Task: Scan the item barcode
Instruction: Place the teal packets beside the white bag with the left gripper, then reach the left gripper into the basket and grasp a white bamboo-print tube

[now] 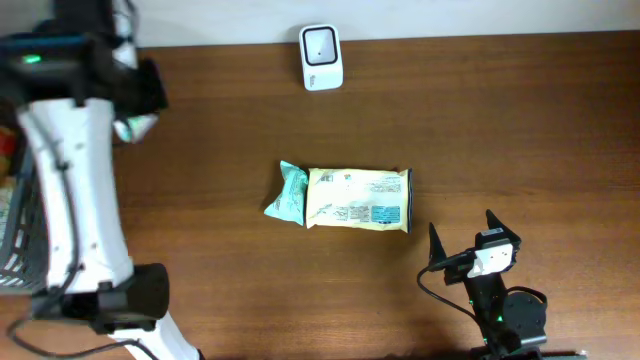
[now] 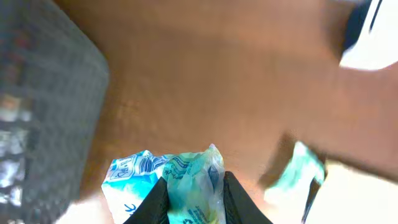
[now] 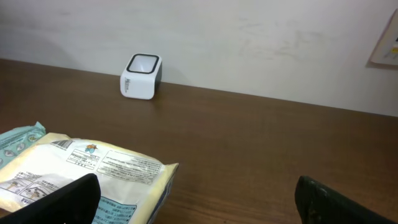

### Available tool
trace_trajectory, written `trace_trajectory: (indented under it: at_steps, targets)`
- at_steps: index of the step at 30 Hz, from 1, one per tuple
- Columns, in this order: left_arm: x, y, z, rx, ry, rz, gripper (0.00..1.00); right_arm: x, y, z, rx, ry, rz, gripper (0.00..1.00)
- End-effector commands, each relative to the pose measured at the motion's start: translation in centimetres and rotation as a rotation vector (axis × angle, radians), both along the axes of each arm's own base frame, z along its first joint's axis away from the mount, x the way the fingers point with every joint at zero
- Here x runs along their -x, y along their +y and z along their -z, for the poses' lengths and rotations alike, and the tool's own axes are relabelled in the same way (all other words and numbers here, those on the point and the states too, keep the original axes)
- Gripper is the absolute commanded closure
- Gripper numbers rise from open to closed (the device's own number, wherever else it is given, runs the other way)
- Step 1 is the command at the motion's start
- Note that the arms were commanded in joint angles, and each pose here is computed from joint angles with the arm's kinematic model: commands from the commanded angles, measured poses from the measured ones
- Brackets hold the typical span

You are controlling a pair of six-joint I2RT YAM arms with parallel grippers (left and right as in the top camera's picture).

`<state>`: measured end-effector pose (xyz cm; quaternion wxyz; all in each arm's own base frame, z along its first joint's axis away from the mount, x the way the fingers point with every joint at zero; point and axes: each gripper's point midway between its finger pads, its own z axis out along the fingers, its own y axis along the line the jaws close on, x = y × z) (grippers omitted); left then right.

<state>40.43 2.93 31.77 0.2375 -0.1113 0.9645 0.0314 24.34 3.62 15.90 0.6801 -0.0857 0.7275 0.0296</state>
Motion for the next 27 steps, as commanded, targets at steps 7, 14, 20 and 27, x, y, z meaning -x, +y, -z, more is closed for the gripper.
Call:
trace_trajectory:
  at_steps: [7,14,20,27]
  targets:
    - [2.8,-10.1,24.4,0.045,0.398,0.253,1.00,0.0,-0.3,0.3,-0.010,0.004,0.015,0.01]
    - [-2.0,-9.6,14.9,-0.102,0.124,0.239,0.00,0.0,-0.3,0.3,-0.010,0.004,0.015,0.01]
    - [-2.1,4.2,-7.6,-0.211,-0.404,-0.142,0.01,0.0,-0.3,0.3,-0.010,0.003,0.015,0.01]
    - [8.4,24.8,-4.9,-0.258,-0.272,-0.716,0.07,0.0,-0.3,0.3,-0.010,0.004,0.015,0.01]
